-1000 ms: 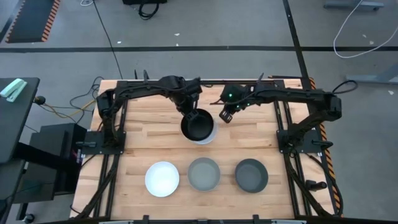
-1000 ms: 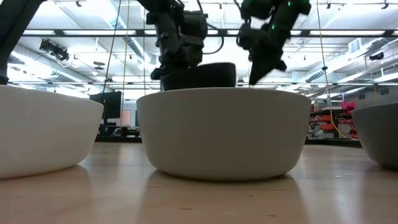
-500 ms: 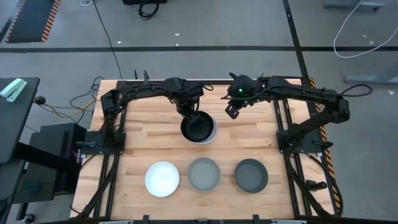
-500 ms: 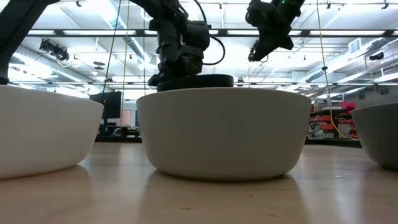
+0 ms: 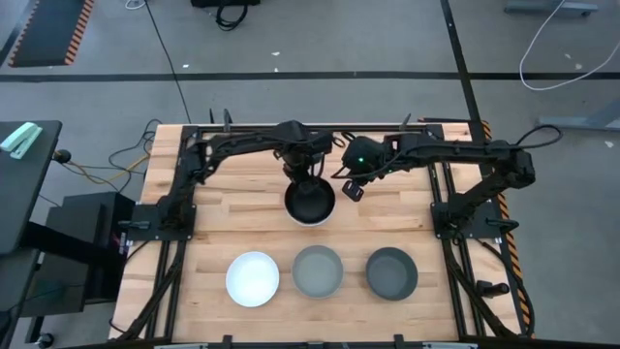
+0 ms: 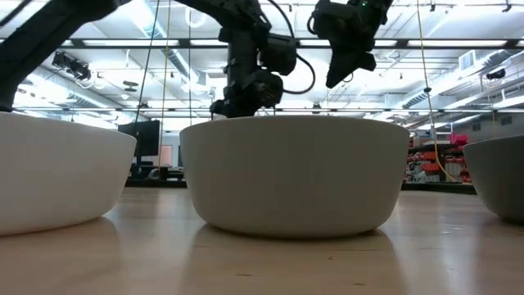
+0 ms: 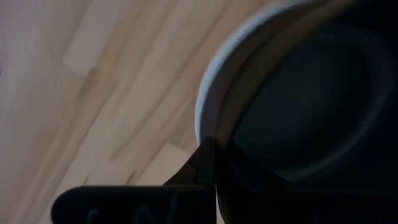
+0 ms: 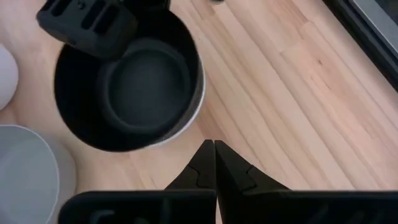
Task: Nest bowls inside each other
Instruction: Stack the black bowl on top of the white bowl
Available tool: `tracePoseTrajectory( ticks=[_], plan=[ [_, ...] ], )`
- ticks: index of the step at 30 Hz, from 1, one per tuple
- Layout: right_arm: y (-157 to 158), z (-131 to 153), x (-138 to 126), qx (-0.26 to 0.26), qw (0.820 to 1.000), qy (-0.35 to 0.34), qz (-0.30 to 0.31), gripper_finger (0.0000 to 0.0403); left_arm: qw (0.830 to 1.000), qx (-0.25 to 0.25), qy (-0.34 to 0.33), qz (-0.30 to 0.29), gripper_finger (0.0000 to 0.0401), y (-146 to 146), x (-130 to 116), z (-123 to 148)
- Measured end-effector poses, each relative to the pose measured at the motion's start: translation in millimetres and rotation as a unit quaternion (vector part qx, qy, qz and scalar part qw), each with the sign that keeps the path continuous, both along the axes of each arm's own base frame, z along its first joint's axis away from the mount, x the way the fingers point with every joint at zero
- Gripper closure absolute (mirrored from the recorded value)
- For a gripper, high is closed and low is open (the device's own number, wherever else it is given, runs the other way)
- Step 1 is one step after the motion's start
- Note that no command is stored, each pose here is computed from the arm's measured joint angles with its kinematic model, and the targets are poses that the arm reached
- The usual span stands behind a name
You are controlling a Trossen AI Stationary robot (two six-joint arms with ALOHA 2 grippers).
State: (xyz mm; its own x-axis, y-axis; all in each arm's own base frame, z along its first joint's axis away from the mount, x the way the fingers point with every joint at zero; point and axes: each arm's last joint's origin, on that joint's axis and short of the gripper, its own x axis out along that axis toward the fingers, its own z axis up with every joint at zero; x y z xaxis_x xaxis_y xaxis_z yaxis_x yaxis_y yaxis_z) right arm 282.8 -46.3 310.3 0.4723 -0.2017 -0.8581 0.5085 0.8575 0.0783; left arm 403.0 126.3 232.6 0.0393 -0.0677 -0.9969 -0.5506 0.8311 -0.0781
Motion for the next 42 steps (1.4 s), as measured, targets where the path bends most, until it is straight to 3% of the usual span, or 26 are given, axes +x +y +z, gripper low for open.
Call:
tracePoseTrajectory(
  ticks=[5, 31, 37, 42],
  plan=[
    [5.6, 1.8, -0.6, 0.003, 1.0, -0.005, 0.002, 0.0403, 0.999, -0.011, 0.029, -0.026, 0.0392, -5.7, 6.9, -14.2],
    [8.6, 1.8, -0.1, 0.003, 1.0, -0.005, 0.007, 0.038, 0.999, -0.033, 0.003, -0.027, 0.0343, -6.5, 10.0, -12.5],
    [8.6, 1.8, -0.1, 0.002, 1.0, -0.004, 0.011, 0.0379, 0.999, -0.031, -0.002, -0.035, 0.0318, -6.8, 9.2, 1.4],
    [8.6, 1.8, -0.1, -0.002, 1.0, -0.003, 0.018, 0.0379, 0.998, -0.015, -0.047, -0.041, 0.0301, -5.2, 14.0, 33.1]
  ],
)
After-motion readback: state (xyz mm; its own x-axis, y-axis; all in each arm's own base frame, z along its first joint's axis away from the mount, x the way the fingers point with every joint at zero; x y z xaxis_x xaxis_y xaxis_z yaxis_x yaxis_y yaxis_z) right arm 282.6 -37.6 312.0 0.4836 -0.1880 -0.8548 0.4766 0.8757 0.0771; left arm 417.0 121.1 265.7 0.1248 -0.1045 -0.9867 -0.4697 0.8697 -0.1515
